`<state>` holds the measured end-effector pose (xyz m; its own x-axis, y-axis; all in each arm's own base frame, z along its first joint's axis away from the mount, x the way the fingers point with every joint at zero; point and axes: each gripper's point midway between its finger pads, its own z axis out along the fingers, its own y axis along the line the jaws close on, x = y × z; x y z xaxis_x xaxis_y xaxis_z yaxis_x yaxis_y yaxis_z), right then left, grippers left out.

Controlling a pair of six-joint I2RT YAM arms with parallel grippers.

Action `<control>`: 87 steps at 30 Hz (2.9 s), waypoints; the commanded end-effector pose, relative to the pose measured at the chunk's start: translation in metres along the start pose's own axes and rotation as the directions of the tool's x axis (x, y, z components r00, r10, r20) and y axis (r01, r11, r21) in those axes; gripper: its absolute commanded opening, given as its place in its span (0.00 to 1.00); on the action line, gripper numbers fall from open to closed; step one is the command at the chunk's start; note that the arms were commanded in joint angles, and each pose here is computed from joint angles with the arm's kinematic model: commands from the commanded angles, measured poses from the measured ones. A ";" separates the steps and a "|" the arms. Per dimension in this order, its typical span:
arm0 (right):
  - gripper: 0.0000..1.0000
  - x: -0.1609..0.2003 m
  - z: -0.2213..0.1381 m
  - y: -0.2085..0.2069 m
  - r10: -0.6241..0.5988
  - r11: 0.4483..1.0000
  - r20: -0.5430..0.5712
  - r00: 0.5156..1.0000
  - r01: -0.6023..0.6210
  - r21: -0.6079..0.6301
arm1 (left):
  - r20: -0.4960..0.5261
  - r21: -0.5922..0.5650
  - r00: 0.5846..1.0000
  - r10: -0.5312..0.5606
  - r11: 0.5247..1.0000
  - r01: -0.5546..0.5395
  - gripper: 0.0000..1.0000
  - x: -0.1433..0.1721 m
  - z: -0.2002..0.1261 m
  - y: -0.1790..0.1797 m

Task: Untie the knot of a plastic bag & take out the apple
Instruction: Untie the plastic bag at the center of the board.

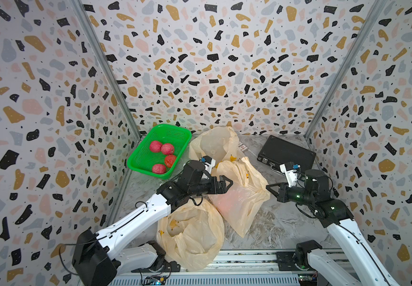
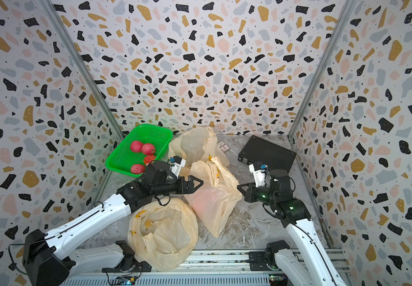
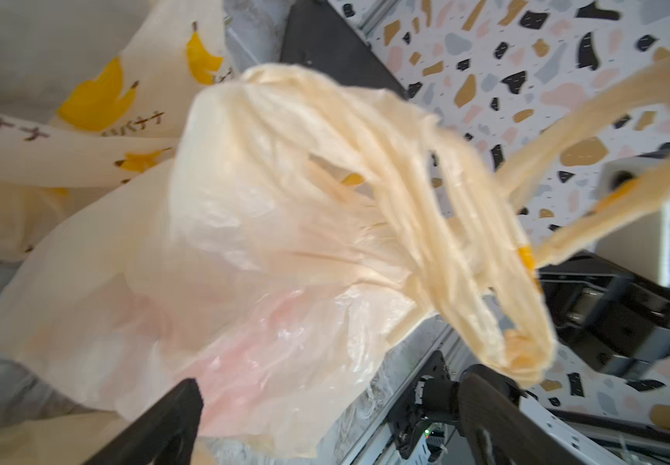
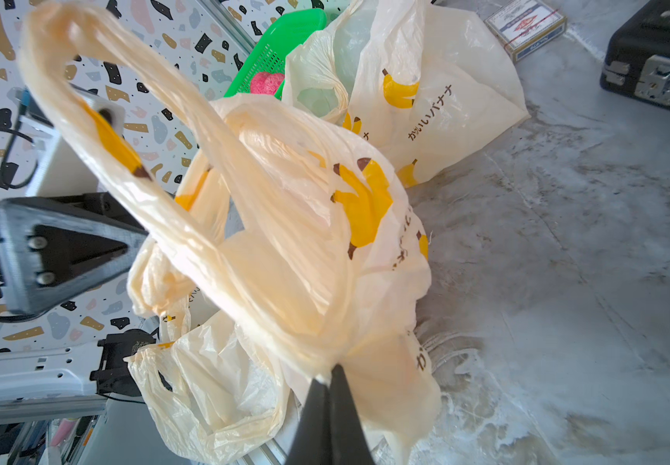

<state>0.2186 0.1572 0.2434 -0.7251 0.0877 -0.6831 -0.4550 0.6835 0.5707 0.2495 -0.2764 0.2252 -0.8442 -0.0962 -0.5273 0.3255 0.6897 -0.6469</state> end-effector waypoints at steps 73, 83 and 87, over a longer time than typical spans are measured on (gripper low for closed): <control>0.90 -0.016 0.051 0.012 -0.001 0.990 -0.184 0.983 -0.025 -0.138 | -0.013 0.654 0.996 0.087 0.755 -0.058 0.00 -0.042 0.085 -0.043; 0.55 -0.009 0.082 -0.031 0.027 1.000 -0.205 0.978 -0.025 0.014 | -0.035 0.693 0.993 0.110 0.719 -0.055 0.00 -0.044 0.079 -0.053; 0.05 -0.044 0.066 -0.036 0.049 0.998 -0.080 0.996 -0.046 0.043 | -0.077 0.678 0.992 0.097 0.735 -0.019 0.00 -0.034 0.073 -0.035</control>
<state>0.2847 0.1889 0.1941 -0.8434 -0.0130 -0.5371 -0.3959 0.6909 0.6050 0.3058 -0.3584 0.2122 -0.8643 0.0093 -0.5030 0.5022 0.0738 -0.8616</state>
